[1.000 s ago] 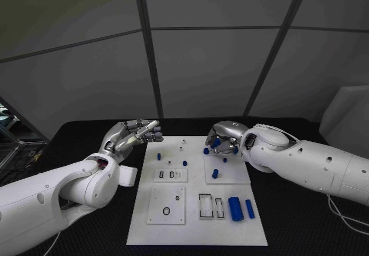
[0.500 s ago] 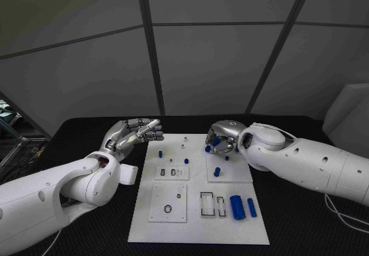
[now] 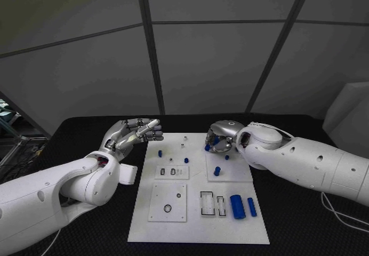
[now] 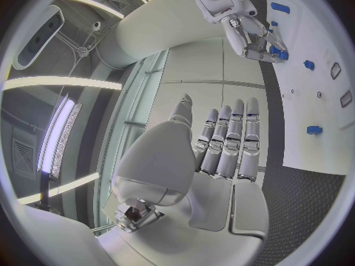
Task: Assemble the parts on the task board
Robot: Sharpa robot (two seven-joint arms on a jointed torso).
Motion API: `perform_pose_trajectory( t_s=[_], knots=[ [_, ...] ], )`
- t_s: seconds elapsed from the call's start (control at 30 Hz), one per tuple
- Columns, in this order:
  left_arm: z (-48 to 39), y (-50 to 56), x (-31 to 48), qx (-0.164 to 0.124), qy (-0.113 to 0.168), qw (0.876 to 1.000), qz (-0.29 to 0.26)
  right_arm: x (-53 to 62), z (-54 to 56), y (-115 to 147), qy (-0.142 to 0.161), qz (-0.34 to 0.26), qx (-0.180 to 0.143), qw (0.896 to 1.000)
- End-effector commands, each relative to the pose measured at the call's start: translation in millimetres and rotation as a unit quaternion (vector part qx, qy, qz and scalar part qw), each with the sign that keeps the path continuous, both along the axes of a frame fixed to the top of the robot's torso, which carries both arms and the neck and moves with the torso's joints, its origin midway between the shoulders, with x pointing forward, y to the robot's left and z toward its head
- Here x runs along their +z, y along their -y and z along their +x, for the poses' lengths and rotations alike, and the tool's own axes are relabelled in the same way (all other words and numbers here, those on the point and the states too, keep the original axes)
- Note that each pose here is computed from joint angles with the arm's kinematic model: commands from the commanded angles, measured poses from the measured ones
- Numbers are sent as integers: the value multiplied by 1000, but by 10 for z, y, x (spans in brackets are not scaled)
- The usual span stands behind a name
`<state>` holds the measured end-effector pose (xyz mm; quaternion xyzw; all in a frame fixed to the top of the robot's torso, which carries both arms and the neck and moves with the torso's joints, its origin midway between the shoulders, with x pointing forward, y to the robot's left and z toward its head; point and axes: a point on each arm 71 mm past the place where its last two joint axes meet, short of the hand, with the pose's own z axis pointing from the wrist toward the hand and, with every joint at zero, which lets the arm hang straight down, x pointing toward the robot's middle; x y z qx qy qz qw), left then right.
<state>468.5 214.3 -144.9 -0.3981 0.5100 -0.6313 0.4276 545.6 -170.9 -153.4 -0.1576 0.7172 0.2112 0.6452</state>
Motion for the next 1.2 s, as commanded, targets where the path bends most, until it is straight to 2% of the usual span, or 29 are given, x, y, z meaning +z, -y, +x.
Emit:
perform_pose_trajectory(
  t_s=[0.03,1.2],
  knots=[
    [-7,12,18,-8,3,1000,0,-3,7,-19,-10,-3,2,1000],
    [20,-43,3,1,-4,1000,6,5,14,-45,-12,16,4,1000]
  ],
)
